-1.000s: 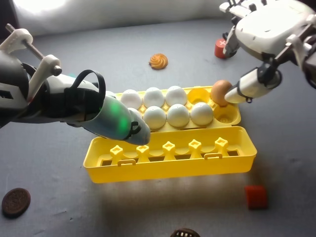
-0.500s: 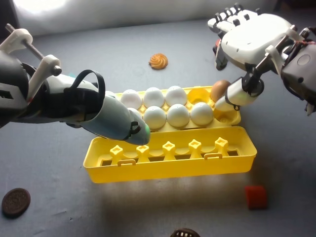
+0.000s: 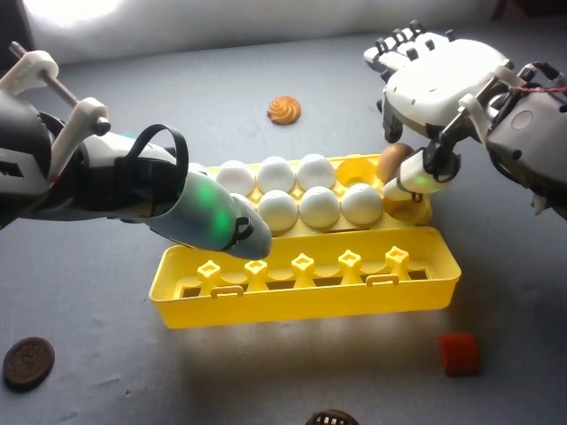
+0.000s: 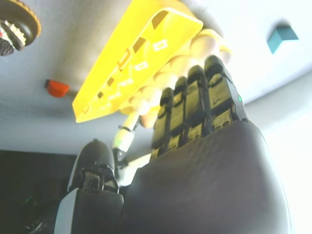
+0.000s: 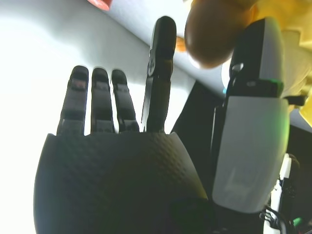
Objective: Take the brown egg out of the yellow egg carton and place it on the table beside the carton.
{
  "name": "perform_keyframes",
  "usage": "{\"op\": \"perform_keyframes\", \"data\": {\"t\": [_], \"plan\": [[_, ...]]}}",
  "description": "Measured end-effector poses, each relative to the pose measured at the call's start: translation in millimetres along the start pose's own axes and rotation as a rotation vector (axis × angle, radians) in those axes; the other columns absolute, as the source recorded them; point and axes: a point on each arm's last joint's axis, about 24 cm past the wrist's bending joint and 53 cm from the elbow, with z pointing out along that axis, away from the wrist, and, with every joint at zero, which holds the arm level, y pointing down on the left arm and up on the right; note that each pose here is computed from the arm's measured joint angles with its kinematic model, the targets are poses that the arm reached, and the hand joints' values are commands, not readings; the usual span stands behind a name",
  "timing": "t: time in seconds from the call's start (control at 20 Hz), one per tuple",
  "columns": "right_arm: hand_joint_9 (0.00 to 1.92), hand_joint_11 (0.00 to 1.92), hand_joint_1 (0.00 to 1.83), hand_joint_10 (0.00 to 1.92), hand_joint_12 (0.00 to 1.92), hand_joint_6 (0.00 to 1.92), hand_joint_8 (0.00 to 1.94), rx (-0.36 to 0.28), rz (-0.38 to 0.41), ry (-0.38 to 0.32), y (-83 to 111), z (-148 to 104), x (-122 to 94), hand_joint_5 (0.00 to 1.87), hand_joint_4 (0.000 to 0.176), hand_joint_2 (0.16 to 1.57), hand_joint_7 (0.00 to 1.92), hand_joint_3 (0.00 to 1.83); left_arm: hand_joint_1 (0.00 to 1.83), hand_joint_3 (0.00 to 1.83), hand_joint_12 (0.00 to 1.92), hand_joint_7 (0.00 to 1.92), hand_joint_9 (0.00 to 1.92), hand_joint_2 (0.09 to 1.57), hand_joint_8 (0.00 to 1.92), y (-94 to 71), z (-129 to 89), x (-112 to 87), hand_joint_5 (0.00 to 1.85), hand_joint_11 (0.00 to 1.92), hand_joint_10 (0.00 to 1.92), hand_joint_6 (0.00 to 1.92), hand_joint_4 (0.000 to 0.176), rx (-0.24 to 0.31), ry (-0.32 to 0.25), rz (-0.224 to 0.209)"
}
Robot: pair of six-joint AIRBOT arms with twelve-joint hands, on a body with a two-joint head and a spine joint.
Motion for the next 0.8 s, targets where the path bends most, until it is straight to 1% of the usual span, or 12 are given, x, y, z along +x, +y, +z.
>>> {"op": "perform_keyframes", "data": {"t": [0.05, 0.1, 0.15, 0.2, 0.25, 0.35, 0.45, 0.5, 0.6, 0.7, 0.75, 0.8], "plan": [[0.00, 0.00, 0.86, 0.00, 0.00, 0.02, 0.00, -0.003, -0.001, 0.000, 1.5, 0.2, 0.5, 1.03, 0.000, 0.89, 0.00, 0.01, 0.00, 0.00, 0.17, 0.09, 0.08, 1.29, 0.00, 0.1, 0.0, -0.1, 0.12, 0.00, 0.00, 0.00, 0.000, 0.000, 0.000, 0.000], [0.00, 0.00, 0.89, 0.00, 0.00, 0.03, 0.00, -0.006, 0.000, 0.001, 3.3, 0.3, 1.6, 1.05, 0.000, 0.92, 0.00, 0.02, 0.00, 0.00, 0.20, 0.10, 0.09, 1.30, 0.00, 0.1, 0.0, -0.1, 0.13, 0.00, 0.00, 0.00, 0.000, 0.000, 0.000, 0.000], [0.00, 0.00, 1.03, 0.00, 0.00, 0.53, 0.00, -0.006, 0.002, 0.002, 3.5, 0.4, 1.7, 1.14, 0.137, 1.00, 0.00, 0.01, 0.00, 0.00, 0.21, 0.10, 0.09, 1.30, 0.00, 0.1, 0.0, -0.1, 0.12, 0.00, 0.00, 0.00, 0.000, 0.000, 0.000, 0.000], [0.00, 0.00, 1.07, 0.00, 0.00, 0.64, 0.01, -0.007, 0.002, 0.002, 3.7, 0.4, 1.6, 1.17, 0.168, 1.02, 0.02, 0.01, 0.00, 0.00, 0.26, 0.13, 0.11, 1.30, 0.01, 0.0, 0.0, 0.1, 0.14, 0.00, 0.01, 0.01, 0.000, 0.000, 0.000, 0.000], [0.00, 0.00, 1.07, 0.00, 0.00, 0.66, 0.00, -0.008, 0.006, 0.002, 4.4, 0.5, 2.1, 1.17, 0.174, 1.02, 0.02, 0.01, 0.00, 0.00, 0.23, 0.11, 0.10, 1.30, 0.01, 0.0, 0.0, -0.1, 0.12, 0.00, 0.00, 0.00, 0.000, 0.000, 0.000, 0.000], [0.00, 0.00, 1.08, 0.00, 0.00, 0.62, 0.00, -0.010, 0.004, 0.001, 5.1, 0.6, 1.7, 1.20, 0.176, 1.02, 0.03, 0.00, 0.00, 0.00, 0.17, 0.09, 0.08, 1.30, 0.00, 0.2, 0.1, -0.2, 0.10, 0.00, 0.00, 0.00, 0.000, -0.001, 0.000, 0.000], [0.00, 0.00, 1.08, 0.00, 0.00, 0.61, 0.00, -0.010, 0.003, 0.001, 5.1, 0.6, 1.7, 1.21, 0.176, 1.01, 0.04, 0.00, 0.00, 0.00, 0.24, 0.13, 0.10, 1.31, 0.01, 0.1, 0.1, -0.4, 0.15, 0.00, 0.01, 0.01, 0.000, 0.000, 0.000, 0.000], [0.00, 0.00, 1.07, 0.00, 0.00, 0.67, 0.00, -0.010, 0.003, 0.001, 5.1, 0.6, 1.7, 1.17, 0.176, 1.03, 0.03, 0.00, 0.00, 0.00, 0.28, 0.14, 0.11, 1.31, 0.01, 0.1, 0.1, -0.4, 0.17, 0.00, 0.01, 0.01, 0.000, 0.000, 0.000, 0.000], [0.00, 0.00, 1.07, 0.00, 0.00, 0.68, 0.00, -0.010, 0.003, 0.001, 5.2, 0.6, 1.7, 1.16, 0.176, 1.03, 0.03, 0.00, 0.00, 0.00, 0.27, 0.13, 0.10, 1.31, 0.00, 0.2, 0.1, -0.4, 0.16, 0.00, 0.00, 0.00, 0.000, 0.000, 0.000, 0.002], [0.00, 0.00, 1.07, 0.00, 0.00, 0.68, 0.00, -0.010, 0.003, 0.001, 5.3, 0.6, 1.5, 1.16, 0.176, 1.03, 0.06, 0.00, 0.00, 0.00, 0.15, 0.08, 0.06, 1.31, 0.00, 0.2, 0.1, -0.3, 0.09, 0.00, 0.00, 0.00, 0.000, -0.001, 0.000, 0.003], [0.00, 0.00, 1.06, 0.00, 0.00, 0.72, 0.00, -0.012, 0.006, -0.001, 6.7, 1.1, -0.4, 1.14, 0.176, 1.04, 0.08, 0.00, 0.00, 0.00, 0.18, 0.10, 0.08, 1.31, 0.01, 0.3, 0.1, -0.3, 0.11, 0.00, 0.01, 0.00, 0.000, -0.001, 0.000, 0.003], [0.00, 0.00, 1.07, 0.00, 0.00, 0.69, 0.00, -0.014, 0.007, -0.004, 8.1, 1.5, -2.3, 1.16, 0.176, 1.03, 0.09, 0.00, 0.00, 0.00, 0.30, 0.13, 0.12, 1.31, 0.00, 0.2, 0.1, -0.4, 0.13, 0.00, 0.01, 0.00, 0.000, 0.000, 0.000, 0.004]]}}
